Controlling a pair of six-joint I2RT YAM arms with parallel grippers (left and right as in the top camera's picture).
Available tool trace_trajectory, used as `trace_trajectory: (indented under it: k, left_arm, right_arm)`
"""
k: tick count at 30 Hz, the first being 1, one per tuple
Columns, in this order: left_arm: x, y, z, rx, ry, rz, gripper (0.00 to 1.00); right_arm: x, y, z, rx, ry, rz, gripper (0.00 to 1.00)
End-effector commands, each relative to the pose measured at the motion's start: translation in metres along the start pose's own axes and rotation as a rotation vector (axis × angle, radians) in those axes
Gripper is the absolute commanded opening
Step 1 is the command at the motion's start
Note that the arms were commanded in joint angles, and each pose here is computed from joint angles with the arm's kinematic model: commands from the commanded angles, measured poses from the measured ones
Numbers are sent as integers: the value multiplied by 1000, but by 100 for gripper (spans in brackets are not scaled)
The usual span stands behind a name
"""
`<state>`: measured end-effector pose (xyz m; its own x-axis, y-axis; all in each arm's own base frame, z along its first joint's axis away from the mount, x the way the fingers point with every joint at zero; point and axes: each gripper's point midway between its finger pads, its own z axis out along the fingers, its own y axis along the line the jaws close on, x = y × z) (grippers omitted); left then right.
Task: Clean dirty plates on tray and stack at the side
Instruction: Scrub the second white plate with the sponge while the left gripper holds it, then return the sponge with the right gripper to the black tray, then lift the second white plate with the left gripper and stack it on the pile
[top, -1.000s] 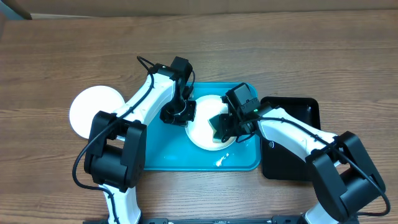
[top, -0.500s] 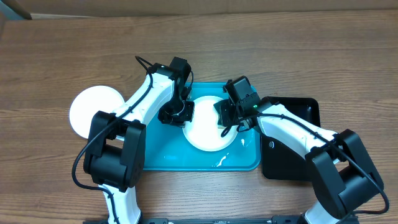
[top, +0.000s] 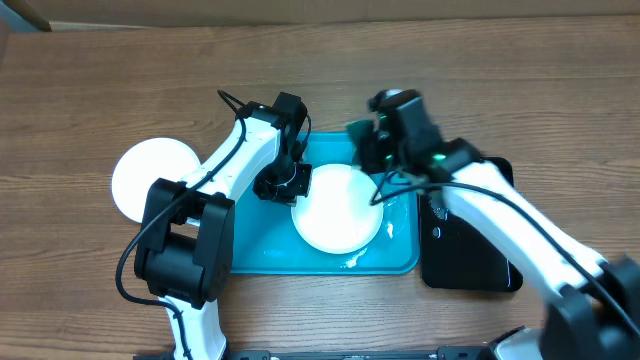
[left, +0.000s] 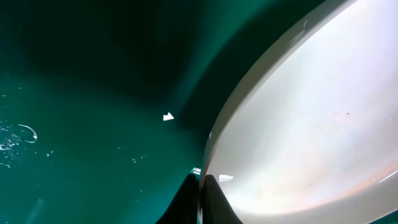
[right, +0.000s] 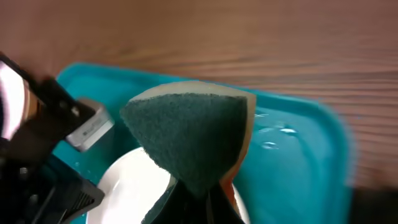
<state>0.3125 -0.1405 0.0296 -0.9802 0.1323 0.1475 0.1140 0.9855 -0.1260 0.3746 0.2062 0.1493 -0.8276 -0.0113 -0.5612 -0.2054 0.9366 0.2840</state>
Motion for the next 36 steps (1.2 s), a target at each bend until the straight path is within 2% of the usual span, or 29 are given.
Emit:
trace_trajectory:
  k: [1,8,14,18,25,36]
  left_arm:
    - [-4,5,-9,-25,-34,-5,4]
    - [-10,28,-28,-108,-108,-77,4]
    - [-13,54,-79,-208,-277,-170,4]
    - [-10,65,-115,-300,-403,-189,4]
    - [-3,85,-171,-559,-595,-205,4]
    - [2,58,-223,-915,-811,-101,4]
  right_arm:
    - [-17,-29,-31,92,-58,66,4]
    - [35,-116,-61,329,155,235,4]
    - [60,-174,-85,447,243,394,4]
    - [74,-184,-88,457,292,407,4]
    - [96,-187,-79,462,342,398,4]
    - [104,-189,-76,464,355,399,4]
